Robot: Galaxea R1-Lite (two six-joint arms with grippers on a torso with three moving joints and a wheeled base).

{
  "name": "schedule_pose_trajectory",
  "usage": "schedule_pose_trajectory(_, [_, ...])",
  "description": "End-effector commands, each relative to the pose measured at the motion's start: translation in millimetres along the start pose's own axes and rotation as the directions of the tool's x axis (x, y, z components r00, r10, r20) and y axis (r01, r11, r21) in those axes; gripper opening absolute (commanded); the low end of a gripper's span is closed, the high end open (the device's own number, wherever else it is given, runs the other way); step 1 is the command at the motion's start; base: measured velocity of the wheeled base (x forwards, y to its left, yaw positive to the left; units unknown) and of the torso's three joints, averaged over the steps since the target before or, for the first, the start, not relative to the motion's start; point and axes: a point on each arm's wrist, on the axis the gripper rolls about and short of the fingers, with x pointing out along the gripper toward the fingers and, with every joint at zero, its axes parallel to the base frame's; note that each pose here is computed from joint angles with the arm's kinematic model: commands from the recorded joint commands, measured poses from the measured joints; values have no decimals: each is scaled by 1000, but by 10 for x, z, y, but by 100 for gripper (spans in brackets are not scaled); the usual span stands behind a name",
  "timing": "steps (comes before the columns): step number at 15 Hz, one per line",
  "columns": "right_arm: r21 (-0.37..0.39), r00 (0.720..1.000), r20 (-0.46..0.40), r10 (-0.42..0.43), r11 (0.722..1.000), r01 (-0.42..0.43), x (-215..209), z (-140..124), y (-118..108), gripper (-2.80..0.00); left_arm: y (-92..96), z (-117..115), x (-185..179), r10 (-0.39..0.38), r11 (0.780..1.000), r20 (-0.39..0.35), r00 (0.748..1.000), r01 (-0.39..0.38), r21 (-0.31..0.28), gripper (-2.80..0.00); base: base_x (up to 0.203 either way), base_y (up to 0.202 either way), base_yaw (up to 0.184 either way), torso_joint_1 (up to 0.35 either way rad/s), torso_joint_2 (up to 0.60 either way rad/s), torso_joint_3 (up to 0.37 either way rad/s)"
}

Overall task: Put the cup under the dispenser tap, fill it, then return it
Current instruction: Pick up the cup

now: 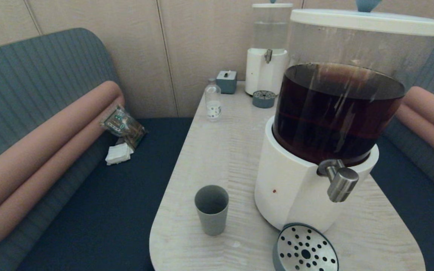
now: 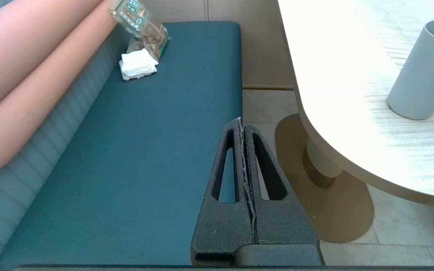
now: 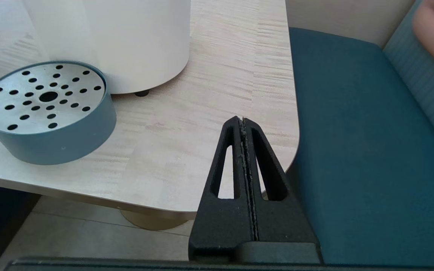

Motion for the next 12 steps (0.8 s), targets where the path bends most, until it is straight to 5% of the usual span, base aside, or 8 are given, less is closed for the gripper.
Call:
schedule_pose_trajectory(1, [3, 1000, -7, 1, 1000, -1, 5, -26, 2, -280, 0, -1, 0, -1, 1000, -2, 1000, 1, 6, -280, 0, 0, 0, 0, 0, 0])
schedule_pose_trajectory(8, [6, 1000, -6, 0, 1000, 0, 5, -24, 1, -280, -1, 33, -10, -2, 1000, 9, 1000, 2, 25, -280, 0, 0, 0, 0, 0, 0])
schedule_pose_trajectory(12, [6, 1000, -6, -8, 1000, 8, 5, -24, 0, -280, -22, 497, -193, -69, 998, 94, 993, 67, 20, -280, 0, 0, 0, 0, 0, 0])
